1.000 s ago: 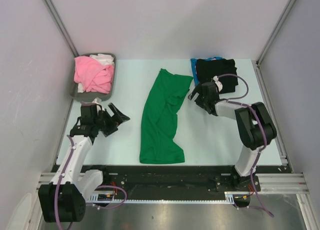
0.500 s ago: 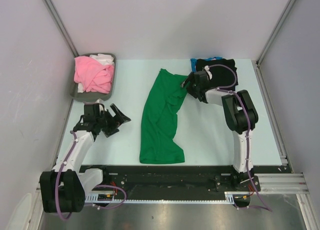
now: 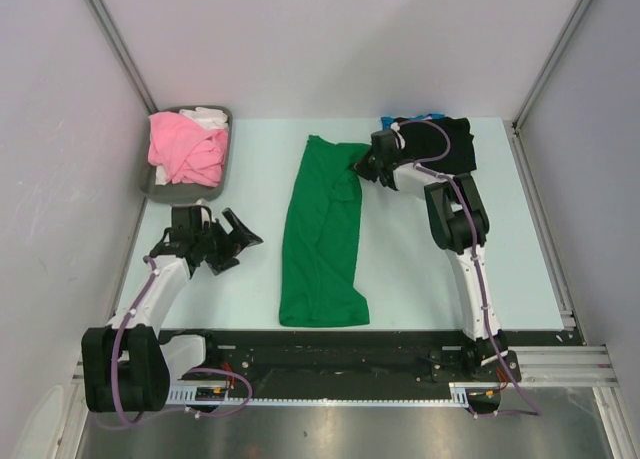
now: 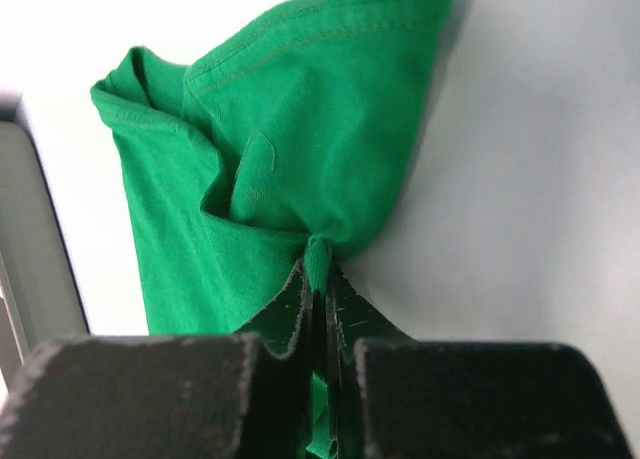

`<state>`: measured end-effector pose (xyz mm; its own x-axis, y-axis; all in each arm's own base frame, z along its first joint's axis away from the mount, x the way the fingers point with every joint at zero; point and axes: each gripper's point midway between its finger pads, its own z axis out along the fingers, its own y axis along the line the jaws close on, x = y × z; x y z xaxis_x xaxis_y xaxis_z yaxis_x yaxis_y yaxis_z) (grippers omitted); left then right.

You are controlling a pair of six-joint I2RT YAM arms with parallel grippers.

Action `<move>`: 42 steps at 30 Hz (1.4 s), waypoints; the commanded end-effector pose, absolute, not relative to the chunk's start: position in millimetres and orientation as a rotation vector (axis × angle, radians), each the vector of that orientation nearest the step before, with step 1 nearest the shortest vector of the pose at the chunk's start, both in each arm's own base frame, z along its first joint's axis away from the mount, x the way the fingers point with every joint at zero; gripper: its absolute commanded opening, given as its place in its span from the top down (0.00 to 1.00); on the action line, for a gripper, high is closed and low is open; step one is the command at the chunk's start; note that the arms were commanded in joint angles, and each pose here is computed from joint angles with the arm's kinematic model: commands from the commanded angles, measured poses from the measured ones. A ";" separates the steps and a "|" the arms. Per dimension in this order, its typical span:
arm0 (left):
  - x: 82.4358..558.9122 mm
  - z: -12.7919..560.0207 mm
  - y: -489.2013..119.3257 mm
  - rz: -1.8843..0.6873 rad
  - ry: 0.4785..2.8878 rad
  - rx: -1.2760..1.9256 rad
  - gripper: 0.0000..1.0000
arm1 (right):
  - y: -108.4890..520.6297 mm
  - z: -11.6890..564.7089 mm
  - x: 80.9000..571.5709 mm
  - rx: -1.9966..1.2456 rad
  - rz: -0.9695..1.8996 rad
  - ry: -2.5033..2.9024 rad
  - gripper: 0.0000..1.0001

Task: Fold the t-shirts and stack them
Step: Fold the tshirt

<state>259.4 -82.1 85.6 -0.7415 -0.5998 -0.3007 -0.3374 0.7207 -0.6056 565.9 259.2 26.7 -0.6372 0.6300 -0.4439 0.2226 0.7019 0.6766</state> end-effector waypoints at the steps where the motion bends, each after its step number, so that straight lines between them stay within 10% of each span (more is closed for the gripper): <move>1: 271.6 91.6 -82.7 -0.727 2.403 -0.670 0.04 | 275.6 -23.3 565.7 0.638 0.646 2.393 1.00; 14: 283.1 79.8 -83.1 -0.732 2.415 -0.702 0.03 | 294.4 1.0 643.9 0.644 0.795 2.242 0.97; 17: 283.6 83.8 -88.4 -0.767 2.403 -0.676 0.00 | 292.5 17.3 645.0 0.598 0.870 2.219 0.38; 20: 276.9 92.9 -99.9 -0.798 2.397 -0.607 0.00 | 263.8 69.2 643.6 0.568 0.803 2.102 0.01; 31: 202.9 85.3 -168.5 -1.014 2.443 -0.454 0.00 | 183.4 208.8 508.1 0.378 0.768 1.971 0.00; 42: 152.8 40.9 -180.5 -1.010 2.540 -0.471 0.02 | 212.1 120.1 323.4 0.193 0.806 2.303 0.01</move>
